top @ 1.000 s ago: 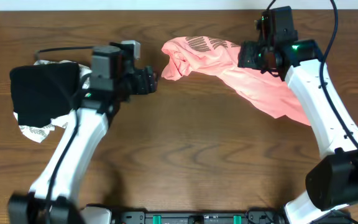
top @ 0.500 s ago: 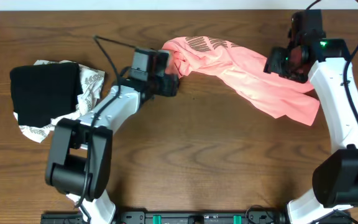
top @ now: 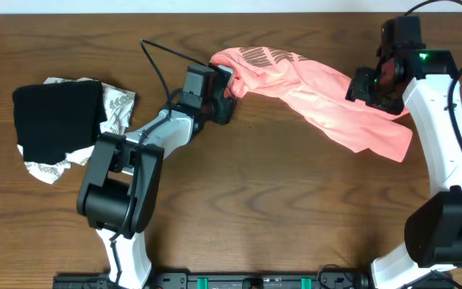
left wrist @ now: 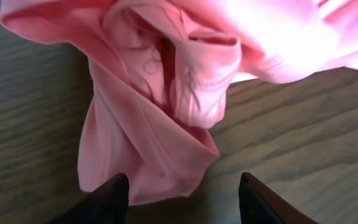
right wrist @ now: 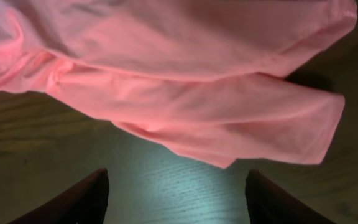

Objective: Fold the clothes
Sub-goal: 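Grasp the t-shirt's left end with the left gripper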

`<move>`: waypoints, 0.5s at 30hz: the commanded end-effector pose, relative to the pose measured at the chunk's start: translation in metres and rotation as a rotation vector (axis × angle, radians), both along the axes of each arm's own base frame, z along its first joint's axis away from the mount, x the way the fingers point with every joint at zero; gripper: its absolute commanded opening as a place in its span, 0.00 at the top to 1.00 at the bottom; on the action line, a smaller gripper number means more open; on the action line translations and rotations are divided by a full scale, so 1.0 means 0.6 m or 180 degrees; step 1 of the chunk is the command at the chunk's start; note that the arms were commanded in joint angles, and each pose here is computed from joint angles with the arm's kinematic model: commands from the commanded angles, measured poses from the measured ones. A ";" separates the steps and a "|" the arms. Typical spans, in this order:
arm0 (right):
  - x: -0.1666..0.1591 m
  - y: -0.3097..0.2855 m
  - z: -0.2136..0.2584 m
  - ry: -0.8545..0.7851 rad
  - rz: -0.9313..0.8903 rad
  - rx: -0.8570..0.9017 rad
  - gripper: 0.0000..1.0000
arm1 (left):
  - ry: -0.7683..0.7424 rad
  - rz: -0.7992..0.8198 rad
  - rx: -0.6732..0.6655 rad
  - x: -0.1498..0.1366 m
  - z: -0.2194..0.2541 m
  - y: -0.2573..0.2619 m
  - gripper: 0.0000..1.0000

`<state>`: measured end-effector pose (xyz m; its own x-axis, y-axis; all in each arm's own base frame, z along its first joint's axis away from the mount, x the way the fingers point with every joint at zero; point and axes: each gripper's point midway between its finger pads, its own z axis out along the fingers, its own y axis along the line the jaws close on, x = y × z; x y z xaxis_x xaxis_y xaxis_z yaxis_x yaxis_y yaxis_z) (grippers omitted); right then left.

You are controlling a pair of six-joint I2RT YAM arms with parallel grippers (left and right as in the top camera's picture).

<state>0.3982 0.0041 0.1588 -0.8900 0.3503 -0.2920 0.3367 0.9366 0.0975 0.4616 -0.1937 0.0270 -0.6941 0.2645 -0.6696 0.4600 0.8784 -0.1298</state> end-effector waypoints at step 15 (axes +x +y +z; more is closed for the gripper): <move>-0.042 -0.007 -0.007 0.0315 -0.0033 -0.0035 0.37 | -0.0166 0.0031 0.0097 0.030 -0.020 0.007 0.87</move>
